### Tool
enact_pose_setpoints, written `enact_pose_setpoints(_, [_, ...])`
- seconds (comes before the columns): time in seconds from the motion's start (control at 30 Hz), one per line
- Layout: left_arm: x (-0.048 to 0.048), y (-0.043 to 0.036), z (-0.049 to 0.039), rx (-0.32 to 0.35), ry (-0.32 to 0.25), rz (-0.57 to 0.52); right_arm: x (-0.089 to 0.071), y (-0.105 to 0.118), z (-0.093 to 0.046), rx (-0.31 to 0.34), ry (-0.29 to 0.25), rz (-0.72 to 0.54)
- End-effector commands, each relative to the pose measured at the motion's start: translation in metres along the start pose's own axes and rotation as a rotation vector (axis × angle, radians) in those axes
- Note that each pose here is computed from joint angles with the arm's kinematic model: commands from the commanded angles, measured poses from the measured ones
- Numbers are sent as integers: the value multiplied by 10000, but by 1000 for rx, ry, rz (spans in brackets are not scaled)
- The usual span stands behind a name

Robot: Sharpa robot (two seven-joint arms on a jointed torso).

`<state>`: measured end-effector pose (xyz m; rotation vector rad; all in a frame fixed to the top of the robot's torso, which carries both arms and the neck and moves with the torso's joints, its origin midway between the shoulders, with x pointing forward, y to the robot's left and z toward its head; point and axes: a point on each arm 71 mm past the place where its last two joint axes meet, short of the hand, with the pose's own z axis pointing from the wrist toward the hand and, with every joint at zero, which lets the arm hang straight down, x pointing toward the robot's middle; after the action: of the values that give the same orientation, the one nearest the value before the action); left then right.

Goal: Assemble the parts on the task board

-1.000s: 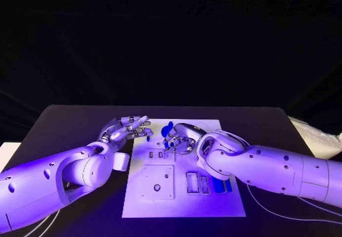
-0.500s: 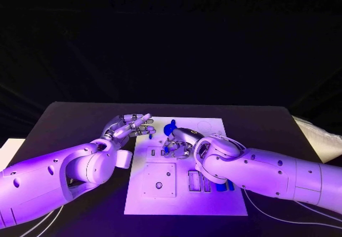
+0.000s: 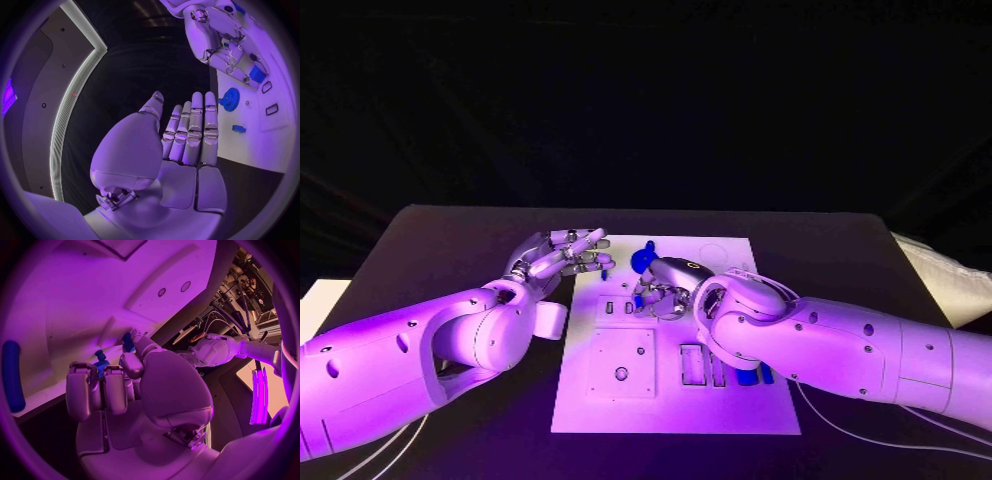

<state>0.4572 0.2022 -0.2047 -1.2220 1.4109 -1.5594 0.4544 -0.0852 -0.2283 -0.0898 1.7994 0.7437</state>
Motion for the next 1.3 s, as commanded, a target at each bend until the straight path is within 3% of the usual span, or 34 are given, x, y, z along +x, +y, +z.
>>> enact_pose_setpoints(0.03, [25,-11,0,10,16,-10,56,-27,1,22,44,-37])
enact_pose_setpoints(1.3, [15,1,7,-2,18,-11,78,-45,-30,31,56,-107])
